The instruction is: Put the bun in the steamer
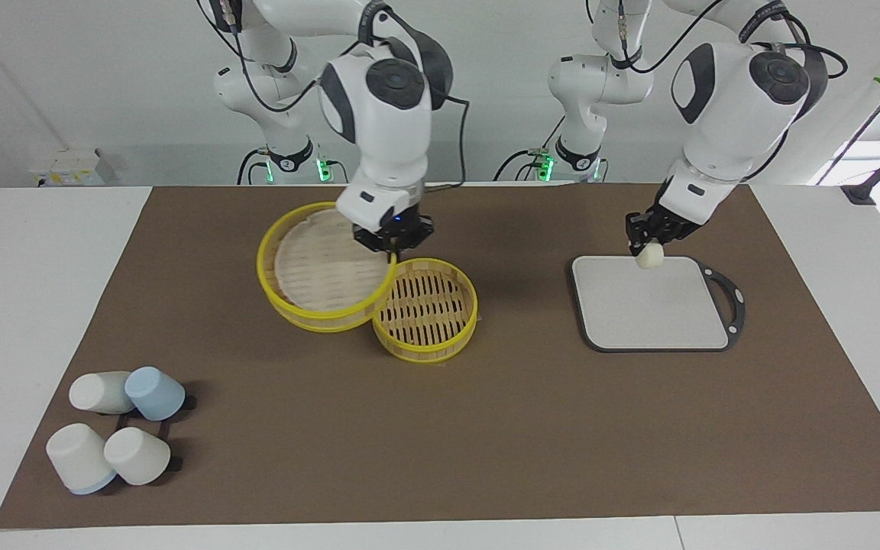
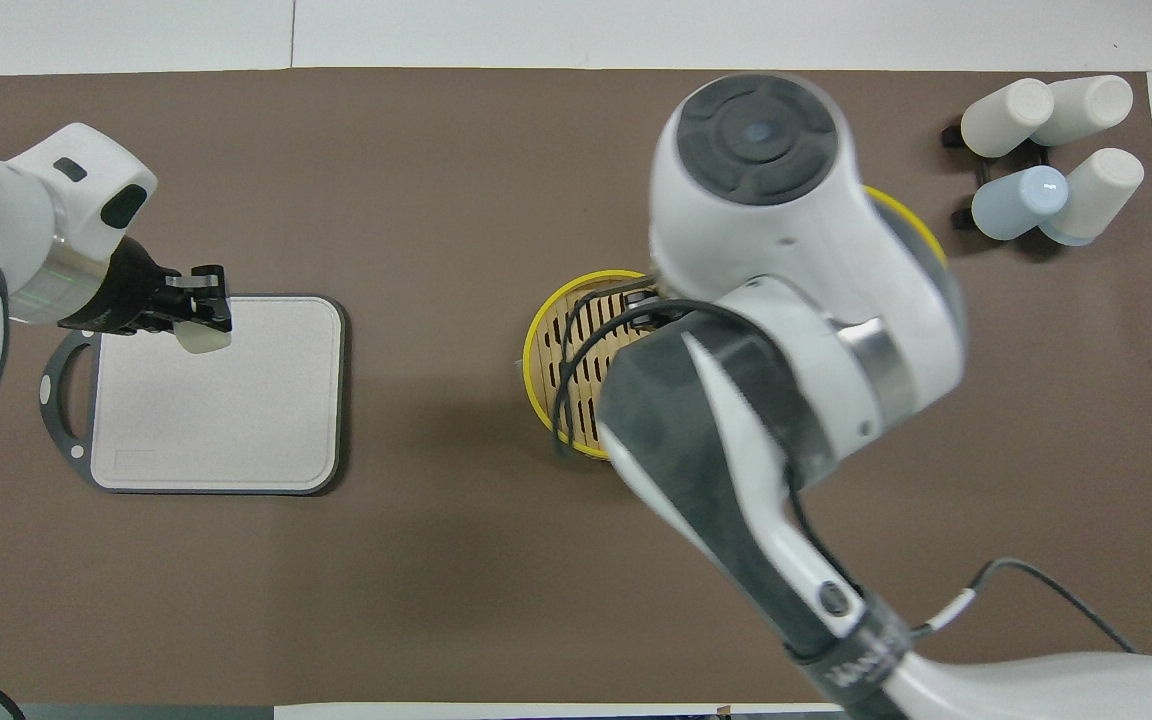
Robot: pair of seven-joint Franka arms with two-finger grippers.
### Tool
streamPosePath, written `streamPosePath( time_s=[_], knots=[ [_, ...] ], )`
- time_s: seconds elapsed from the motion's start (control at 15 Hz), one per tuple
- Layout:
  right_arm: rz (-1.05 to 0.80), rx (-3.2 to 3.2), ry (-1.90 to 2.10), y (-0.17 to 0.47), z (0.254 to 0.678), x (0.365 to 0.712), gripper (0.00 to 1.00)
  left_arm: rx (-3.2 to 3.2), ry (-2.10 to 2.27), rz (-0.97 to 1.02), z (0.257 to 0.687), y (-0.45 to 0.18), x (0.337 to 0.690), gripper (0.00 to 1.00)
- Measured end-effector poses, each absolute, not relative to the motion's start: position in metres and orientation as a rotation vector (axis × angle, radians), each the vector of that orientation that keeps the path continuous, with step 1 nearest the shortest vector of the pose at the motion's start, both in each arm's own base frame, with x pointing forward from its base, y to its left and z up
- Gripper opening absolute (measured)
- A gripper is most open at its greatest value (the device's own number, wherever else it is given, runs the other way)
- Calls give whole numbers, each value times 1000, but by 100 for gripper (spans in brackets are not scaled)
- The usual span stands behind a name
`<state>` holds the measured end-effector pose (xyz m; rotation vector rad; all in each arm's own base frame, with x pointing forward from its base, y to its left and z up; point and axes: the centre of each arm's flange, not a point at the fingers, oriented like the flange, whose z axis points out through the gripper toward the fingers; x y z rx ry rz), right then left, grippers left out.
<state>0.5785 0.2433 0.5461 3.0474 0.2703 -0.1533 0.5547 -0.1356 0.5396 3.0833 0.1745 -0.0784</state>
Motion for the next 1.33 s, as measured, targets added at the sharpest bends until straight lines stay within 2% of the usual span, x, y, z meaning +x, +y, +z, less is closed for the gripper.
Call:
streamPosePath(
  time_s=[0.13,0.27,0.4,0.53,0.93,1.2,1.27,1.33],
  knots=[
    [-205,3050,346,161,565,586,8,3070,256,-38,539,-193,544,34],
    [-232,3053,429,94,567,591,8,3044,336,5,526,-267,528,34],
    [-268,3027,483,55,560,593,8,3018,376,26,491,-347,508,34],
    [-296,3017,497,40,553,593,8,3005,363,38,450,-402,491,34],
    [-343,3011,513,1,542,591,8,3041,218,95,352,-448,465,34],
    [-352,3011,522,3,541,587,8,3030,219,116,335,-448,466,35],
    [-351,3010,525,4,541,587,8,3027,221,120,333,-447,466,40],
    [-351,3010,528,5,542,586,8,3028,227,117,331,-446,465,49]
  ],
)
